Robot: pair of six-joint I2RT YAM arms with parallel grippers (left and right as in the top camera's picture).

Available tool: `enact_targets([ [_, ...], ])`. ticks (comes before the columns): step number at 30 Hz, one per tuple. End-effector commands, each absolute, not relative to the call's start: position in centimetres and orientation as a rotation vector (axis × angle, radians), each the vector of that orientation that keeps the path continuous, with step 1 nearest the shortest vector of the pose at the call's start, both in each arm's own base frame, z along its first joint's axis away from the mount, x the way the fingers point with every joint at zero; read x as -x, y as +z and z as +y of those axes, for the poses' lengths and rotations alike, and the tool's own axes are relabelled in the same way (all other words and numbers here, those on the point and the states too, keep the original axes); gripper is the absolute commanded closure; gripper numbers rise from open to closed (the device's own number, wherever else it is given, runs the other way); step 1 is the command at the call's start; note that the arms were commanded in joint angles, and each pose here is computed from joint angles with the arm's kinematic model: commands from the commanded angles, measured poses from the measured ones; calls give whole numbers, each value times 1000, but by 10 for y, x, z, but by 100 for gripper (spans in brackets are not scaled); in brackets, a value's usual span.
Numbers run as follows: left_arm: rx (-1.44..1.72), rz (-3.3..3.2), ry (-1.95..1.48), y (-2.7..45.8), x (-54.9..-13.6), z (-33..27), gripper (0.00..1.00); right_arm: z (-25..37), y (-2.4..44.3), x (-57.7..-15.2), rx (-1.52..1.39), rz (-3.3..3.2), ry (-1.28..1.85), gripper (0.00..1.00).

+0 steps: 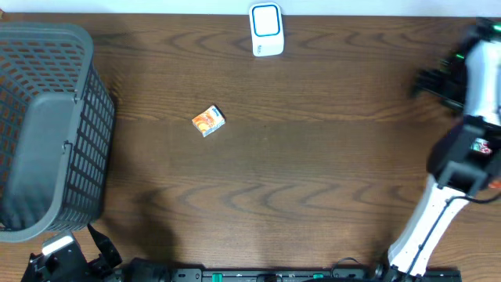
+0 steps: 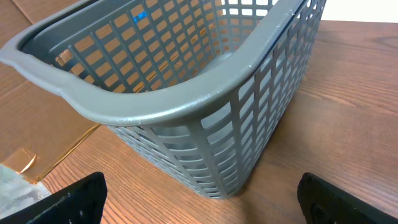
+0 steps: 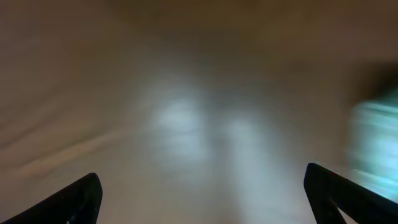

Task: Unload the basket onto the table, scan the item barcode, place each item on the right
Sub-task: 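Carry the snack bar to the right edge and release it, then reach the right gripper down to the orange tissue pack and grasp it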

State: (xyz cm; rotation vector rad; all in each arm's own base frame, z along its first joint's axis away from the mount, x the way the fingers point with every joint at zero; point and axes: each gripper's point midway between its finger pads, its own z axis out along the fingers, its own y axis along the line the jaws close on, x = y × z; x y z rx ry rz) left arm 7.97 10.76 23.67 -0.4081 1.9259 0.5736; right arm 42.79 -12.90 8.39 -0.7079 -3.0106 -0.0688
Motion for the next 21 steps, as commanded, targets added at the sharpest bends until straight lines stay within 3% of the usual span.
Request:
enact_targets([
  [1, 405, 1921, 586, 237, -78, 109, 2, 10, 105, -455, 254, -3065, -581, 1],
  [9, 405, 1921, 586, 237, -78, 109, 2, 197, 101, -453, -471, -3168, -469, 1],
  [10, 405, 1921, 586, 237, -78, 109, 2, 220, 102, -451, -552, -3179, -482, 19],
  [12, 405, 1921, 586, 237, -78, 109, 2, 268, 107, -447, -706, -3209, -535, 67],
  [14, 405, 1921, 586, 237, -78, 109, 2, 302, 111, -446, -833, -3240, -563, 87],
  [17, 405, 1921, 586, 237, -78, 109, 2, 338, 113, -450, -898, -3337, -527, 97],
  [21, 405, 1921, 586, 237, -78, 109, 2, 388, 100, -444, -1037, -3361, -579, 99],
])
